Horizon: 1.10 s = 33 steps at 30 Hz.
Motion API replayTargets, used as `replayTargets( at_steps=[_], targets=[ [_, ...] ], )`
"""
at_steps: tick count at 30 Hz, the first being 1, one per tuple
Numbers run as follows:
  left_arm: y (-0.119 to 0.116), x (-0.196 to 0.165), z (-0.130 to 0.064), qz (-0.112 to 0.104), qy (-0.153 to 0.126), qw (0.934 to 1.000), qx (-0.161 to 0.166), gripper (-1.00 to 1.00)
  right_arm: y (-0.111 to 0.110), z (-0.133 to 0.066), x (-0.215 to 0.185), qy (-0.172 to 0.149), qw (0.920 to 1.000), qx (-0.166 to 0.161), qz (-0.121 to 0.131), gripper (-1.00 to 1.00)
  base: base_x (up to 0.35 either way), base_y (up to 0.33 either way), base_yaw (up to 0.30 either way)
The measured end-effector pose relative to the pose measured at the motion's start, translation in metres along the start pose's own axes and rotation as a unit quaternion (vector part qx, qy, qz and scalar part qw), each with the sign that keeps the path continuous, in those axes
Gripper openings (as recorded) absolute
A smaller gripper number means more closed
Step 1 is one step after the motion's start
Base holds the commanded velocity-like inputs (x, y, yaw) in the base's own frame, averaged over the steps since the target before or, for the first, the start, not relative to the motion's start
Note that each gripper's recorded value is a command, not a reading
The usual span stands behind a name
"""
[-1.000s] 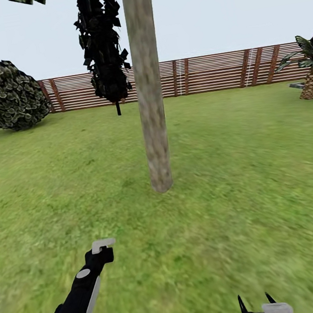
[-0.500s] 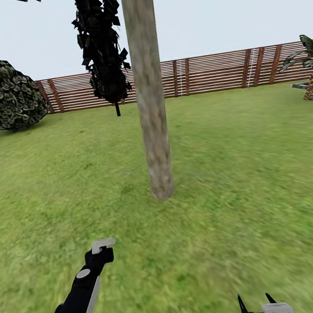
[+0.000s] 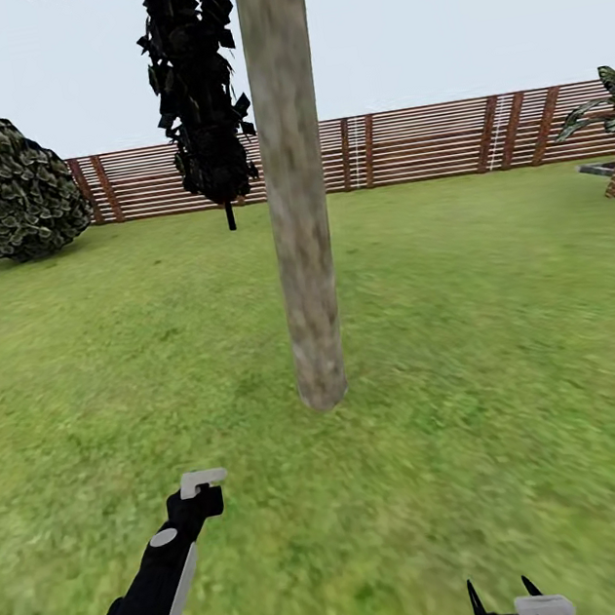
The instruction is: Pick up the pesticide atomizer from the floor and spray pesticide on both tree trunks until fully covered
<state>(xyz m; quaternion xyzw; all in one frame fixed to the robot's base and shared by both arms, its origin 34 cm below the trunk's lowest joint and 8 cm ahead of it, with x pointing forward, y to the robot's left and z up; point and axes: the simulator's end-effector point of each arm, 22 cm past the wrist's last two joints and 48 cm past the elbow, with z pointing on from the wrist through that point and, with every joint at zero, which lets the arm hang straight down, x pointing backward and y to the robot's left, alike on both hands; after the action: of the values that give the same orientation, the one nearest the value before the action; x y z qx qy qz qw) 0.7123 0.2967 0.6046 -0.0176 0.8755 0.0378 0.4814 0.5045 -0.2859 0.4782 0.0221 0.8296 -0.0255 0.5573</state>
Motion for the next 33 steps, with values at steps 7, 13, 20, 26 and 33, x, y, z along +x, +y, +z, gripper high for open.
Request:
replayTargets(
  at_steps=[7, 13, 20, 26, 33],
  targets=[
    [0.0000, 0.0000, 0.0000, 0.000, 0.000, 1.0000, 0.000, -1.00, 0.0003, -0.0001, 0.0002, 0.000, 1.0000, -0.001, 0.000, 1.00, 0.339, 0.000, -0.215],
    [-0.0001, -0.0001, 0.0000, 0.000, 0.000, 1.0000, 0.000, -1.00, 0.0002, -0.0001, 0.0002, 0.000, 1.0000, 0.000, 0.000, 1.00, 0.339, 0.000, -0.127],
    [0.0021, -0.0012, -0.0001, -0.001, -0.001, 1.0000, -0.001, -1.00, 0.0028, 0.0001, -0.0004, -0.001, 1.0000, -0.001, 0.002, 1.00, 0.339, 0.000, -0.010],
    [0.0023, 0.0000, 0.0000, -0.001, 0.000, 1.0000, -0.002, -1.00, 0.0050, -0.0006, 0.0011, 0.002, 1.0000, -0.001, 0.004, 1.00, 0.314, 0.000, -0.001],
    [0.0017, 0.0002, 0.0001, 0.000, 0.000, 1.0000, -0.001, -1.00, 0.0073, 0.0011, -0.0013, -0.001, 1.0000, -0.002, 0.007, 1.00, 0.047, 0.000, 0.000]
  ],
)
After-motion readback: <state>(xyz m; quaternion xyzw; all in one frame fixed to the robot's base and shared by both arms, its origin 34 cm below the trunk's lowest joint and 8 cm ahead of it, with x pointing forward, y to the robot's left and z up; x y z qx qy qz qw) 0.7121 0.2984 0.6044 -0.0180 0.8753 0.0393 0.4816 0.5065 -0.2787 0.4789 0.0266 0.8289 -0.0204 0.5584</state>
